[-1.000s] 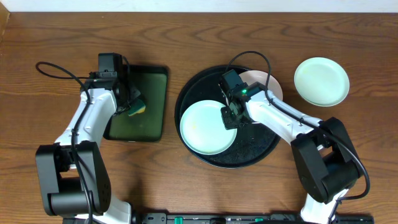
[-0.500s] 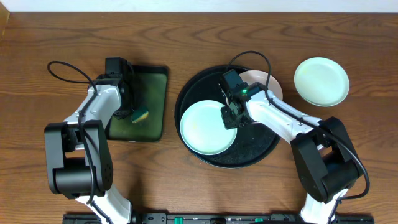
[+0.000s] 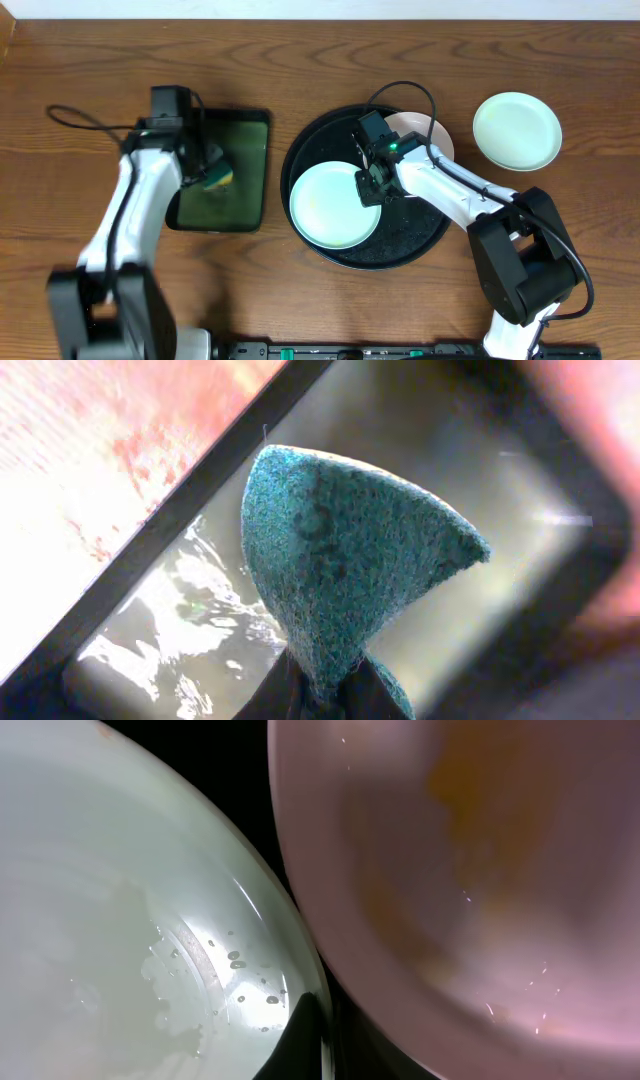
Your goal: Clean dirty plates on tray and stack at the side
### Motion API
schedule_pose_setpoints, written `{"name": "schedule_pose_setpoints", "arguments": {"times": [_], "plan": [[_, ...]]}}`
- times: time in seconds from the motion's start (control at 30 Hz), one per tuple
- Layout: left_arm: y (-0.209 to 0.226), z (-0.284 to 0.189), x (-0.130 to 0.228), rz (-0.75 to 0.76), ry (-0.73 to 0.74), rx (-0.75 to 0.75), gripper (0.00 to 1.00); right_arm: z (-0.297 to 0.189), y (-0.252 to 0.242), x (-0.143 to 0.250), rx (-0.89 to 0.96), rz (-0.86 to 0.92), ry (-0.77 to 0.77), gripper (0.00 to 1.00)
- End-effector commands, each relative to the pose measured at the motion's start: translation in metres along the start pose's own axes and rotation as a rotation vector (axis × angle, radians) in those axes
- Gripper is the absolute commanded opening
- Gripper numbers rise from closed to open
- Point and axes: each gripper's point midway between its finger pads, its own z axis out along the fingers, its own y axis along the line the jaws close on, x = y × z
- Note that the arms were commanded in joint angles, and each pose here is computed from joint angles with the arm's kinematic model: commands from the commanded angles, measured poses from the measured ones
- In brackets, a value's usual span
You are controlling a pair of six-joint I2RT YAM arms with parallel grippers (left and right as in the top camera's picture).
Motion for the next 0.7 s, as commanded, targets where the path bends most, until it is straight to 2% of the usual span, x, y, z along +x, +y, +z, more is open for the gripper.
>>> {"name": "schedule_pose_setpoints", "arguments": {"times": [0.0, 0.1, 0.13, 0.27, 0.43, 0.67], "plan": [[-0.029, -0.04, -0.004, 0.021, -0.019, 0.175, 0.07, 0.022, 0.001, 0.006, -0.001, 0.005, 0.034, 0.01], [-0.046, -0.051, 0.012, 0.036, 0.054, 0.279, 0.07, 0.023, 0.001, 0.006, -0.001, 0.005, 0.033, 0.01], [-0.056, -0.05, 0.028, 0.057, 0.113, 0.317, 0.08, 0.022, 0.001, 0.006, -0.001, 0.005, 0.033, 0.01], [-0.07, -0.043, 0.061, 0.112, 0.202, 0.339, 0.08, 0.023, -0.001, 0.005, -0.001, 0.012, 0.03, 0.01], [-0.097, -0.034, 0.114, 0.252, 0.296, 0.34, 0.08, 0.023, -0.014, 0.001, 0.004, 0.09, 0.029, 0.01], [-0.136, -0.021, 0.169, 0.422, 0.338, 0.381, 0.08, 0.022, -0.027, -0.004, 0.008, 0.127, 0.026, 0.01]]}}
